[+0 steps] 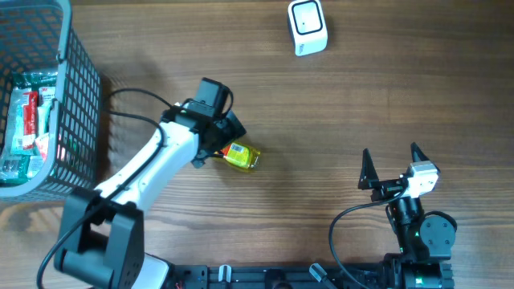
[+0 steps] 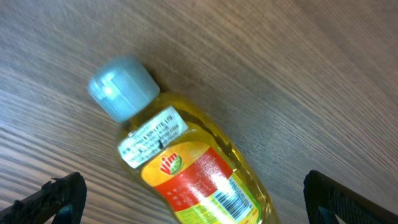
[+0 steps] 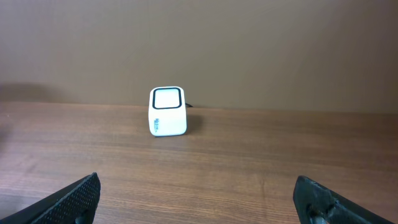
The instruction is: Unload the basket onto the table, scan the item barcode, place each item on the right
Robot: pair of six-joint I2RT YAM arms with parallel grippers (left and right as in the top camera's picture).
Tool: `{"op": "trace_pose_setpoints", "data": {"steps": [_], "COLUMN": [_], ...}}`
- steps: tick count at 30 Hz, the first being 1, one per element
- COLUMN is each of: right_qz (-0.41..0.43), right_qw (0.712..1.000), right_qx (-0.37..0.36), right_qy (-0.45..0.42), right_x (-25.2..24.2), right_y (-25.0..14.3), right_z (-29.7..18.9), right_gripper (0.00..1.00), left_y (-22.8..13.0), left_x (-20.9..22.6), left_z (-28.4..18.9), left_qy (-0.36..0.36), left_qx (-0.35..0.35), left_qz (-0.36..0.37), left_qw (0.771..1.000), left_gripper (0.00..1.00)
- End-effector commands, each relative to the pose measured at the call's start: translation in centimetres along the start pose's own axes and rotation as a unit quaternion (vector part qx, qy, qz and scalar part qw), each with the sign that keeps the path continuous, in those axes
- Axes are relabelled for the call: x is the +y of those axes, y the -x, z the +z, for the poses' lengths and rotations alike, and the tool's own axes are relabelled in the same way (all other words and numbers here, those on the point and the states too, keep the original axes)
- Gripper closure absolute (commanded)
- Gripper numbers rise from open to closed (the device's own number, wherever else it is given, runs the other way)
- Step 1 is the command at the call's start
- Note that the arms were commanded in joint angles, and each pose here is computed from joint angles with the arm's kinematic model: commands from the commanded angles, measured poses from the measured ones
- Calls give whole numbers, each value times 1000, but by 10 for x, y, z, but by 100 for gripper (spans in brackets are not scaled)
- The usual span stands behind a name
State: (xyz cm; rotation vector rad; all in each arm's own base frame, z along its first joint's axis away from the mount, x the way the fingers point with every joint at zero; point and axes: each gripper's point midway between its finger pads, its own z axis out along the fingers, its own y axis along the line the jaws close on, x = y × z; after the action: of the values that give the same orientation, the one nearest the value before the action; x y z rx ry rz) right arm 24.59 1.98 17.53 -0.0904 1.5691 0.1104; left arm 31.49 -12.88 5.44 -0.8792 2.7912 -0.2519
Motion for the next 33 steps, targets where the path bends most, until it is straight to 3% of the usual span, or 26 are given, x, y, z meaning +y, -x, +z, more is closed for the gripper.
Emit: {"op": "trace_pose_setpoints", "data": {"steps": [1,4,11,18,22,24,27,33], "right_qz": [-6,-6,-6,-6,-6,-6,-6,-6], "right_qw": [1000,1000,1000,1000,1000,1000,1000,1000], "right_qx": [-4,-4,-4,-4,-4,-4,-4,-4], "right_qy": [-1,-1,-1,-1,-1,-1,-1,-1], "right_x": [-1,-1,-1,-1,-1,-1,-1,-1], "right_y": [1,1,1,1,1,1,1,1], "right_z": [0,0,0,0,0,0,0,0], "right_gripper": [0,0,0,0,0,0,0,0], "left_y": [-14,-29,-46,6,15,7,5,3], "left_x": [4,5,43,37,24,18,19,33], "left_z": [18,31,30,28,32,33,33,40], "left_qy": [41,59,133,85,52,50,75,103], "left_qx": [-6,8,68,43,32,34,9,-4], "left_qz": [-62,-57,103,26,20,38,83,92], "left_qw": [997,997,983,995,998,997,994,990], "left_gripper": [0,0,7,0,12,13,19,25]}}
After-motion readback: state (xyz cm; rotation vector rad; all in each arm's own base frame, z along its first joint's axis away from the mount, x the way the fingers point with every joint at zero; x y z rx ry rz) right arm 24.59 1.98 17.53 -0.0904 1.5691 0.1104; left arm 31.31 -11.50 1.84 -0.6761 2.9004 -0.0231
